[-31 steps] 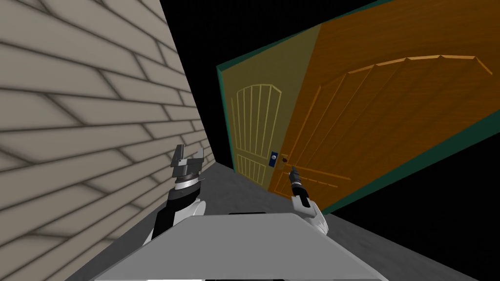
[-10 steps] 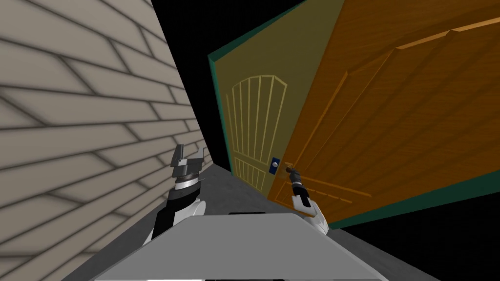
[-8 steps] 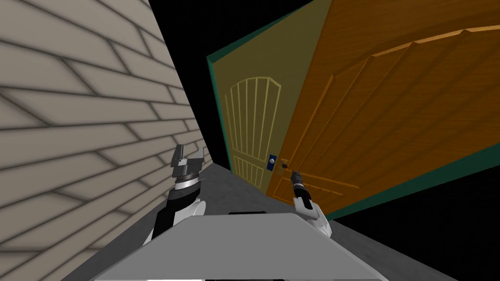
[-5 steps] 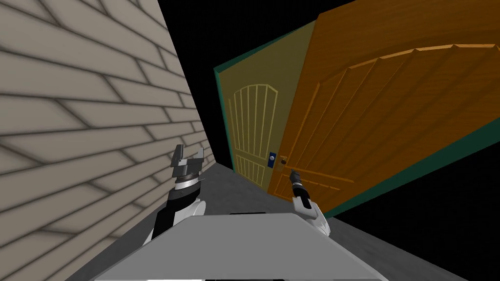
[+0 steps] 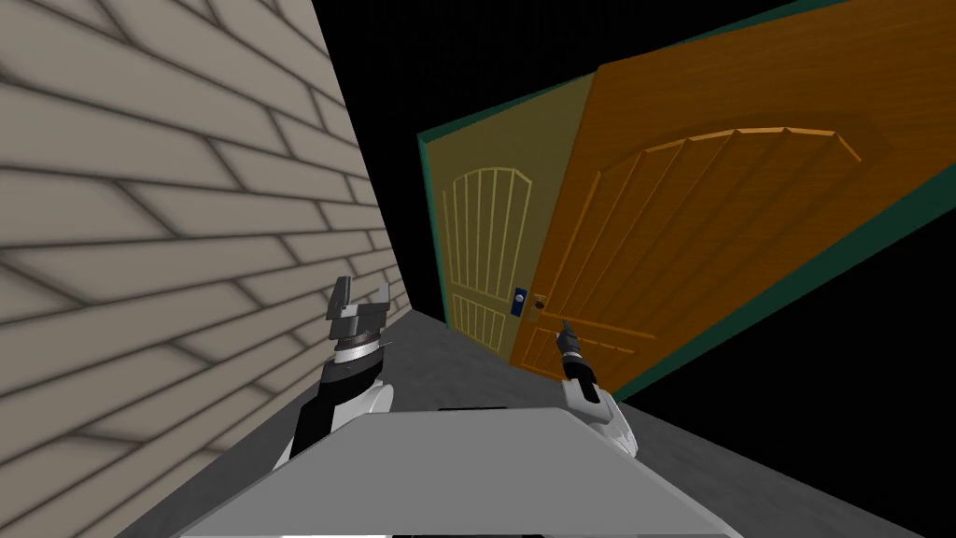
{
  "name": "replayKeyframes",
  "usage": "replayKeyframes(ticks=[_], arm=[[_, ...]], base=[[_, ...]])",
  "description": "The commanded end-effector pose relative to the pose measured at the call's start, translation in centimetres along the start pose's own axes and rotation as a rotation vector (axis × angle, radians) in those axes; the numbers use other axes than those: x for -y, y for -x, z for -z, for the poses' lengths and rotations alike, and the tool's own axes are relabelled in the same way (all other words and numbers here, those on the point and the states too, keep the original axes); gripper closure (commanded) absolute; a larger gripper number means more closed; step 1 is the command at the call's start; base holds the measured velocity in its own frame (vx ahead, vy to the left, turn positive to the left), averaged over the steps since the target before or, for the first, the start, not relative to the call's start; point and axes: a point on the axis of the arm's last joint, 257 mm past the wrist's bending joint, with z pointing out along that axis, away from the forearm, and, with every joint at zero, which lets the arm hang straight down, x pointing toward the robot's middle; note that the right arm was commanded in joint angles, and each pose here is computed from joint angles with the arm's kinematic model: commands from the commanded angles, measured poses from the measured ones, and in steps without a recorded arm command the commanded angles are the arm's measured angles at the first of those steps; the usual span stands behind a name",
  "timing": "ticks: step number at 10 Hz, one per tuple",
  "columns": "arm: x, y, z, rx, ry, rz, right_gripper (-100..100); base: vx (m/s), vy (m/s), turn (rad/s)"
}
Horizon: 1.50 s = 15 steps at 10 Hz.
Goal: Pull the door open
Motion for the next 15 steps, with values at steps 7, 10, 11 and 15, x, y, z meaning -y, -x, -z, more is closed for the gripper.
replayKeyframes(ticks=[7,10,11,15], arm=[[-0.9,-1.6,-0.81,-0.016,0.022,-0.009,-100],[-0.9,-1.6,-1.23,-0.019,0.021,-0.011,100],[-0.9,-1.6,-1.23,-0.019,0.021,-0.011,100],[-0.9,-1.6,-1.23,-0.019,0.021,-0.011,100]], base=[[0.173,-0.053,0.038],[0.104,0.051,0.06],[-0.041,-0.017,0.007],[-0.014,-0.005,0.01]])
